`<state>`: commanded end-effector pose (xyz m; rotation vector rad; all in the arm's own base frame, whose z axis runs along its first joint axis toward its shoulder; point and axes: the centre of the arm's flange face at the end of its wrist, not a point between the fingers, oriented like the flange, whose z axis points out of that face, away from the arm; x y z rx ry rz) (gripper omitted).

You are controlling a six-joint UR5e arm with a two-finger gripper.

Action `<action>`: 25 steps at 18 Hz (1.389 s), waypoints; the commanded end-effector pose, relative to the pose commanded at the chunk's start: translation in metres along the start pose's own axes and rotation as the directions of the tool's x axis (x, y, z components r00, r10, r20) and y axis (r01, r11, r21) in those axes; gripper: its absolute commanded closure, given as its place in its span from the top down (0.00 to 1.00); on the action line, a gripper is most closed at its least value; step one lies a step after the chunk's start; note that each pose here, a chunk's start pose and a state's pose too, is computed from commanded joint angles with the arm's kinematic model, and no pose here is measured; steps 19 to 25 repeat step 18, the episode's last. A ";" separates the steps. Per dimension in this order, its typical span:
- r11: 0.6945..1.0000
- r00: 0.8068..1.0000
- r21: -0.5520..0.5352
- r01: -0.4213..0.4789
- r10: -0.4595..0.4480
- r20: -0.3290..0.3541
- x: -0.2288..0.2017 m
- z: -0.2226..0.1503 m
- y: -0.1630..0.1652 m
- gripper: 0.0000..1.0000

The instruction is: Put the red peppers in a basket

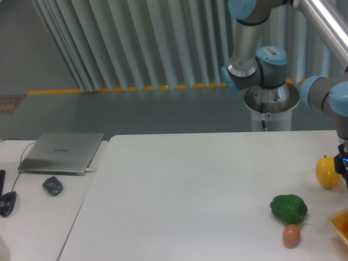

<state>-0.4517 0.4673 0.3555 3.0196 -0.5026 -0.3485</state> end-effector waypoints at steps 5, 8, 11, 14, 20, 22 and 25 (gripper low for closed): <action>0.995 0.977 0.095 0.019 0.002 -0.215 0.020 0.004 -0.008 1.00; 0.991 0.973 0.131 0.003 0.027 -0.229 0.034 -0.013 -0.017 1.00; 0.988 0.972 0.146 -0.049 0.081 -0.220 0.045 -0.020 -0.034 1.00; 0.987 0.967 0.147 -0.062 0.096 -0.237 0.058 -0.031 -0.035 1.00; 0.987 0.965 0.147 -0.062 0.097 -0.244 0.064 -0.027 -0.035 1.00; 0.987 0.965 0.147 -0.062 0.097 -0.244 0.064 -0.027 -0.035 1.00; 0.987 0.965 0.147 -0.062 0.097 -0.244 0.064 -0.027 -0.035 1.00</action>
